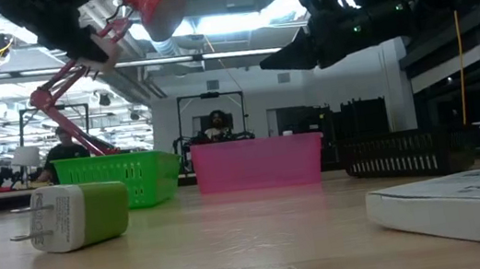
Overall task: Pick and place items into bin
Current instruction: Put the white charger adapter into the green bin
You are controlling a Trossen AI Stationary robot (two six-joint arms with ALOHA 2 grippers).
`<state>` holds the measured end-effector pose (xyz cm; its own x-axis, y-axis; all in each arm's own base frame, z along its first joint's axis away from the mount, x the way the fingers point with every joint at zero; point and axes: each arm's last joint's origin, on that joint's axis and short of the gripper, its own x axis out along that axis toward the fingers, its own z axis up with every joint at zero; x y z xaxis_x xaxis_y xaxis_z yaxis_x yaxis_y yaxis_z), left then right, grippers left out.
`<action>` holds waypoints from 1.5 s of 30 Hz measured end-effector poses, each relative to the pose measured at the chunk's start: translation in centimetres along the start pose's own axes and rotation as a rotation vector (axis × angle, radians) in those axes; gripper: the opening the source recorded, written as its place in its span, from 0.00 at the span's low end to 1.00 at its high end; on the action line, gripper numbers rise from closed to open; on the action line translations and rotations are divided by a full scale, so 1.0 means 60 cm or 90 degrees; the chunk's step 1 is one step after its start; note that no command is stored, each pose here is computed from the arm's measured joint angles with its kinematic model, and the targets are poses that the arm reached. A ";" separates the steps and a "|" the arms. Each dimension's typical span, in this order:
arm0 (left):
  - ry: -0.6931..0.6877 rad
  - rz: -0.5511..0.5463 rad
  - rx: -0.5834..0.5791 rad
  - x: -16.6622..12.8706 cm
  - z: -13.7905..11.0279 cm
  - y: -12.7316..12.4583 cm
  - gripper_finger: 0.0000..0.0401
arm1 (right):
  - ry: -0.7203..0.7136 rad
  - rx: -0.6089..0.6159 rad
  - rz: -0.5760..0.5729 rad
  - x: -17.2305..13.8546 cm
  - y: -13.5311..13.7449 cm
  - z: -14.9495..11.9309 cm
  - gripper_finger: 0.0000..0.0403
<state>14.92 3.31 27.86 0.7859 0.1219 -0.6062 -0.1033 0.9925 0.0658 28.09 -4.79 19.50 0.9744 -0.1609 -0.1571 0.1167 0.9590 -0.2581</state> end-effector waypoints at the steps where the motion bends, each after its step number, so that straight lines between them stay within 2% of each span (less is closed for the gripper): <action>1: -0.002 0.002 0.003 0.001 0.000 -0.001 0.28 | 0.000 0.000 0.000 0.000 0.000 0.000 0.02; 19: -0.001 -0.043 0.005 0.009 0.005 -0.034 0.28 | -0.001 0.016 0.015 0.000 0.002 0.000 0.02; 24: 0.020 -0.072 -0.001 0.032 0.010 -0.053 0.28 | -0.002 0.018 0.017 0.000 0.003 0.000 0.02; 30: 0.044 -0.107 0.025 0.069 0.014 -0.080 0.28 | -0.002 0.020 0.017 0.000 0.003 0.000 0.02; 35: 0.083 -0.083 0.014 0.092 0.009 -0.092 0.28 | -0.002 0.021 0.018 0.000 0.003 0.000 0.02; 45: 0.156 -0.055 -0.070 0.131 -0.004 -0.097 0.28 | -0.005 0.020 0.017 0.000 0.002 0.001 0.02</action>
<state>21.55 -1.51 22.54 0.6247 0.0175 -0.7807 -0.1190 0.9902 -0.0731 28.11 -4.65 19.51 0.9787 -0.1337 -0.1559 0.0969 0.9699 -0.2235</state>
